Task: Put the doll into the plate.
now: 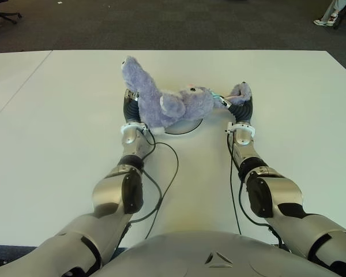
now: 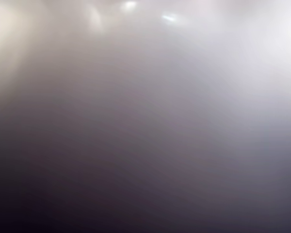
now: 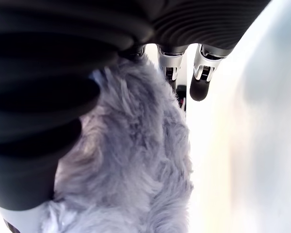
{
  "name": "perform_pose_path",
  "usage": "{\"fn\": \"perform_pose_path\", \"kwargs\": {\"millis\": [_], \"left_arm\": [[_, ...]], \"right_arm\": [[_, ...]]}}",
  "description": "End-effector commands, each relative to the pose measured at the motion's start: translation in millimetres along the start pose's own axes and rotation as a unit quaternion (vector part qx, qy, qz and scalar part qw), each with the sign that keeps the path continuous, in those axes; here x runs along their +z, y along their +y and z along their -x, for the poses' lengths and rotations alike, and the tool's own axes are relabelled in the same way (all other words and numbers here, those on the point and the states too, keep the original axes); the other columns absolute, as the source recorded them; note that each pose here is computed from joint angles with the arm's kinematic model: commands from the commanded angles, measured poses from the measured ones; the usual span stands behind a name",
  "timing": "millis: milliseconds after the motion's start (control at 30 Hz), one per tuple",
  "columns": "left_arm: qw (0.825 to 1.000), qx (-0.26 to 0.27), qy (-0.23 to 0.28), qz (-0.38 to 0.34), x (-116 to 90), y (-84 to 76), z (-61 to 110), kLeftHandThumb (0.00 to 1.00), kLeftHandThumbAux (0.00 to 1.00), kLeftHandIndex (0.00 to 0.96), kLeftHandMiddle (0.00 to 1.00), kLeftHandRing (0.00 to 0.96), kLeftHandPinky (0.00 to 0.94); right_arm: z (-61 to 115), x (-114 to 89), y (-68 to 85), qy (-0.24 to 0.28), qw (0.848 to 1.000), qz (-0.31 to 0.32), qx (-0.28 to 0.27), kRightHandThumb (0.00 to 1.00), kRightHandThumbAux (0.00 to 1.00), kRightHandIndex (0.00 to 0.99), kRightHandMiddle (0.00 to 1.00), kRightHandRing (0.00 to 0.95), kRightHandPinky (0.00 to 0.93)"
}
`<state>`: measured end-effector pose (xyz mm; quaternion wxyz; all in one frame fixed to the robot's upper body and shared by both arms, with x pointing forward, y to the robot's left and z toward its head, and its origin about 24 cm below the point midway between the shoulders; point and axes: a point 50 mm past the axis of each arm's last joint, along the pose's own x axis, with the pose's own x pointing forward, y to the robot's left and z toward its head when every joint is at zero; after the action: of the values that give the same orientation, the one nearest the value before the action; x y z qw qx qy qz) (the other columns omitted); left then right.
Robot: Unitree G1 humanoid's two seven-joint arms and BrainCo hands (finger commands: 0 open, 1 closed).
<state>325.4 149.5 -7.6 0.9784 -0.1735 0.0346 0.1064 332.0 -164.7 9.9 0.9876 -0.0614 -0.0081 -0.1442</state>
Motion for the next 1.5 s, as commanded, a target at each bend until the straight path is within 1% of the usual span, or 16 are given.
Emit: {"fn": "perform_pose_path", "kwargs": {"millis": [33, 467, 633, 867, 1033, 1267, 1300, 1367, 1500], "left_arm": [[0.976, 0.079, 0.205, 0.008, -90.1, 46.9, 74.5, 0.000, 0.540, 0.026, 0.036, 0.013, 0.000], [0.976, 0.079, 0.205, 0.003, -89.9, 47.1, 74.3, 0.000, 0.541, 0.030, 0.033, 0.009, 0.000], [0.972, 0.078, 0.219, -0.028, -90.6, 50.6, 74.3, 0.000, 0.568, 0.029, 0.035, 0.010, 0.000], [0.972, 0.069, 0.218, -0.052, -90.0, 50.7, 74.1, 0.000, 0.534, 0.010, 0.025, 0.007, 0.000], [0.969, 0.072, 0.223, -0.074, -90.7, 50.7, 74.2, 0.000, 0.544, 0.008, 0.028, 0.007, 0.000], [0.969, 0.073, 0.225, -0.072, -90.7, 50.3, 73.9, 0.000, 0.553, 0.000, 0.028, 0.005, 0.000], [0.970, 0.073, 0.223, -0.067, -90.5, 50.4, 73.9, 0.000, 0.533, 0.000, 0.028, 0.009, 0.000], [0.972, 0.072, 0.214, -0.059, -88.5, 46.9, 71.5, 0.000, 0.551, 0.005, 0.026, 0.005, 0.000], [0.972, 0.078, 0.215, -0.057, -90.0, 48.6, 73.8, 0.000, 0.562, 0.009, 0.026, 0.006, 0.000]], "right_arm": [[90.2, -101.0, -2.1, 0.245, 0.969, 0.030, 0.033, 0.000, 0.794, 0.080, 0.072, 0.058, 0.068], [90.0, -101.4, -2.5, 0.252, 0.967, 0.010, 0.026, 0.000, 0.812, 0.082, 0.078, 0.062, 0.069], [90.1, -101.2, -1.9, 0.251, 0.968, 0.006, 0.023, 0.000, 0.806, 0.095, 0.091, 0.075, 0.085], [90.9, -101.8, -0.8, 0.254, 0.967, 0.015, 0.028, 0.000, 0.786, 0.093, 0.083, 0.069, 0.067], [90.6, -101.5, -0.9, 0.252, 0.967, 0.014, 0.028, 0.000, 0.789, 0.090, 0.079, 0.061, 0.057], [90.1, -101.0, -1.1, 0.250, 0.968, 0.013, 0.027, 0.000, 0.800, 0.096, 0.079, 0.063, 0.067], [90.3, -101.1, -1.2, 0.251, 0.968, 0.012, 0.027, 0.000, 0.810, 0.096, 0.080, 0.064, 0.071], [90.6, -101.5, -1.5, 0.253, 0.967, 0.009, 0.024, 0.000, 0.815, 0.100, 0.083, 0.069, 0.083], [91.2, -101.6, -2.1, 0.251, 0.968, 0.008, 0.022, 0.000, 0.812, 0.100, 0.082, 0.069, 0.082]]}}
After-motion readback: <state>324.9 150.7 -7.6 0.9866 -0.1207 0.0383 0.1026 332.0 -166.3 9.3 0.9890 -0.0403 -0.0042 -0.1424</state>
